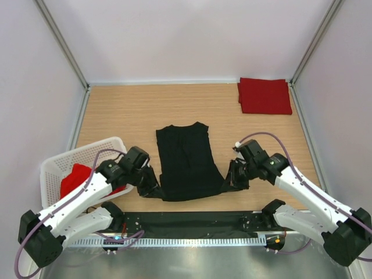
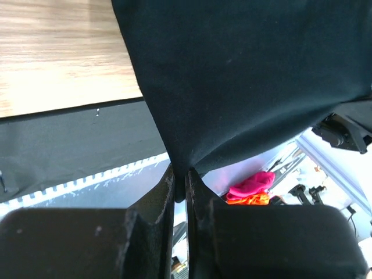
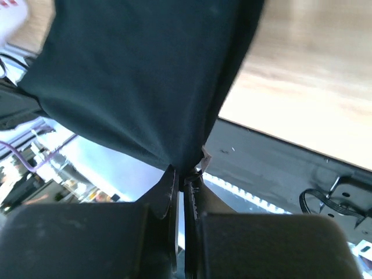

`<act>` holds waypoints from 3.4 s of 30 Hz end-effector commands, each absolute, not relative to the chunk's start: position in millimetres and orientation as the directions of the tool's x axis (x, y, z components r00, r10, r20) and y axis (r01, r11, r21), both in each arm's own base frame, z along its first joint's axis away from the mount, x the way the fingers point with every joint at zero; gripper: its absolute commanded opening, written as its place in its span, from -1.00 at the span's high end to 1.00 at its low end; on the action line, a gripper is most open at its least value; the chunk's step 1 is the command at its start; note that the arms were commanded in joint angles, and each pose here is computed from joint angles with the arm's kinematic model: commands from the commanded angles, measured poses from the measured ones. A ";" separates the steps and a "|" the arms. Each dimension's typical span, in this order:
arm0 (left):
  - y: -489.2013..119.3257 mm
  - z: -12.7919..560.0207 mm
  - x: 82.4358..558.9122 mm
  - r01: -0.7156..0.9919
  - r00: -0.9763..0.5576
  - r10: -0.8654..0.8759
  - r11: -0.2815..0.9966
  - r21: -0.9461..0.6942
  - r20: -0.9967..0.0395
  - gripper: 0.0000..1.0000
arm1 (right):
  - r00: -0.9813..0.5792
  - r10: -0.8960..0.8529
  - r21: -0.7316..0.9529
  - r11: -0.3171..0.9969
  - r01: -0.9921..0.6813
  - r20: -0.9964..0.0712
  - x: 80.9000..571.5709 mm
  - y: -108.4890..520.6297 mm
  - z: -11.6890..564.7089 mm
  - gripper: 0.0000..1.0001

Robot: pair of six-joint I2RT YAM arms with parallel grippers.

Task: Fold and stack the t-shirts
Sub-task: Fold the tshirt

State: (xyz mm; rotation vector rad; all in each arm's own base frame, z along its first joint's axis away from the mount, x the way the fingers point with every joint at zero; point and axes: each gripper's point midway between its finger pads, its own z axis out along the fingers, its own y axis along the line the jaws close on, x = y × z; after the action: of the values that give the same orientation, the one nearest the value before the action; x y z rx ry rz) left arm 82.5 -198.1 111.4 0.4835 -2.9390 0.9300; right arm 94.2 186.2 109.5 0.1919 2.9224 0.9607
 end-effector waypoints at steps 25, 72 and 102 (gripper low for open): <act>-199.2 168.9 258.2 -0.208 -0.968 -0.250 0.826 -0.524 -0.009 0.84 | -0.985 0.104 0.628 0.778 -0.004 -0.134 276.9 218.7 170.2 0.98; -147.7 113.5 451.3 -0.350 -0.874 -0.482 0.718 -0.601 -0.067 0.88 | -0.945 0.236 0.806 0.590 -0.047 -0.228 488.0 299.9 118.5 0.96; -192.0 139.6 418.5 -0.231 -0.890 -0.388 0.837 -0.496 -0.240 0.01 | -0.917 0.065 0.555 0.812 -0.180 -0.393 469.0 263.6 129.6 0.00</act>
State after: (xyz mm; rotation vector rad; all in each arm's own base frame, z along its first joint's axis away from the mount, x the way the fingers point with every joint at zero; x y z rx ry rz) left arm 434.0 -163.3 169.8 0.6823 -3.3971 0.8462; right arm 495.8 267.2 131.5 0.0727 2.5428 1.0117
